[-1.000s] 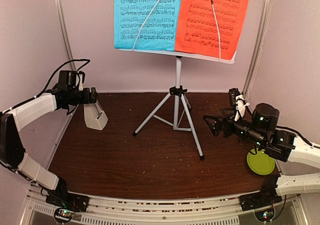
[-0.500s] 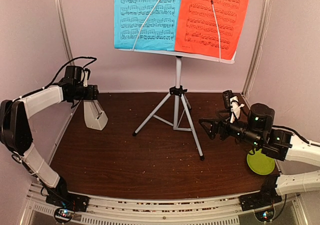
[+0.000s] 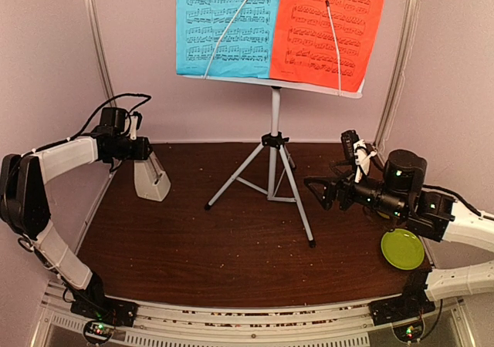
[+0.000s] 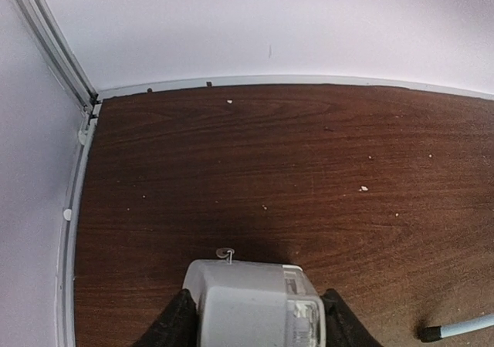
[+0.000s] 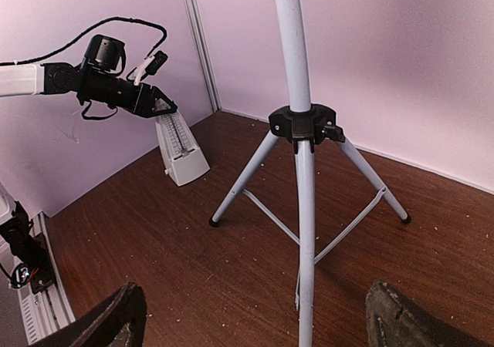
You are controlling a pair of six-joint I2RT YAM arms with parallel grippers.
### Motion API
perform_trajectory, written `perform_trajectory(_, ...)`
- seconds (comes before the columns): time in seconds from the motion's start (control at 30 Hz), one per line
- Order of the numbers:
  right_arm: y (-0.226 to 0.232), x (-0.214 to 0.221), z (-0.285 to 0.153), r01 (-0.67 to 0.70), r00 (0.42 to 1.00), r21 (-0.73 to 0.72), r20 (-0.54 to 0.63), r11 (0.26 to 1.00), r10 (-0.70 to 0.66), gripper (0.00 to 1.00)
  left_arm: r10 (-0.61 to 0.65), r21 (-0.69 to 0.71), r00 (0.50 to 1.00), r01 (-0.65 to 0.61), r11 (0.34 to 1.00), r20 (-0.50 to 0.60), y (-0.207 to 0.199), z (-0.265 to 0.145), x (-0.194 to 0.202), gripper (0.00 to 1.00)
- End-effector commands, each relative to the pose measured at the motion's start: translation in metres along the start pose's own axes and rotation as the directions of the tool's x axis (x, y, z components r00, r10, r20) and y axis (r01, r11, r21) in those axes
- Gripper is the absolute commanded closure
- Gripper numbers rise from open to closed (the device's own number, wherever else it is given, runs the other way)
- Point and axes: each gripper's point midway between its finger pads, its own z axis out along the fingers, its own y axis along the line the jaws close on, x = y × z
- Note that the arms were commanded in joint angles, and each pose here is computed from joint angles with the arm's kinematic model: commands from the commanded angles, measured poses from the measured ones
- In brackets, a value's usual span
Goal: Set up the instrument practice props
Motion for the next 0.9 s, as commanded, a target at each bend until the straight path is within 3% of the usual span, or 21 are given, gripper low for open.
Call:
perform_trajectory(0.0, 0.003, 0.007, 0.001, 0.026, 0.999, -0.016, -0.019, 1.0, -0.026, 0.0, 0.01, 0.081, 0.998, -0.015, 0.997, 0.056, -0.022, -0.007, -0.016, 0.62)
perform_trajectory(0.37, 0.006, 0.009, -0.004, 0.045, 0.999, -0.038, -0.021, 0.998, -0.046, 0.0, 0.089, 0.115, 0.994, -0.096, 0.989, 0.062, -0.061, -0.057, -0.001, 0.79)
perform_trajectory(0.63, 0.013, 0.016, 0.0, 0.027, 0.999, -0.076, -0.036, 0.997, -0.03, 0.0, 0.13, 0.266, 0.986, -0.154, 0.952, 0.105, -0.108, -0.115, 0.035, 0.84)
perform_trajectory(0.87, 0.017, 0.023, 0.008, 0.015, 0.998, -0.083, -0.056, 0.996, -0.02, 0.0, 0.175, 0.418, 0.968, -0.237, 0.877, 0.182, -0.16, -0.163, 0.058, 0.84)
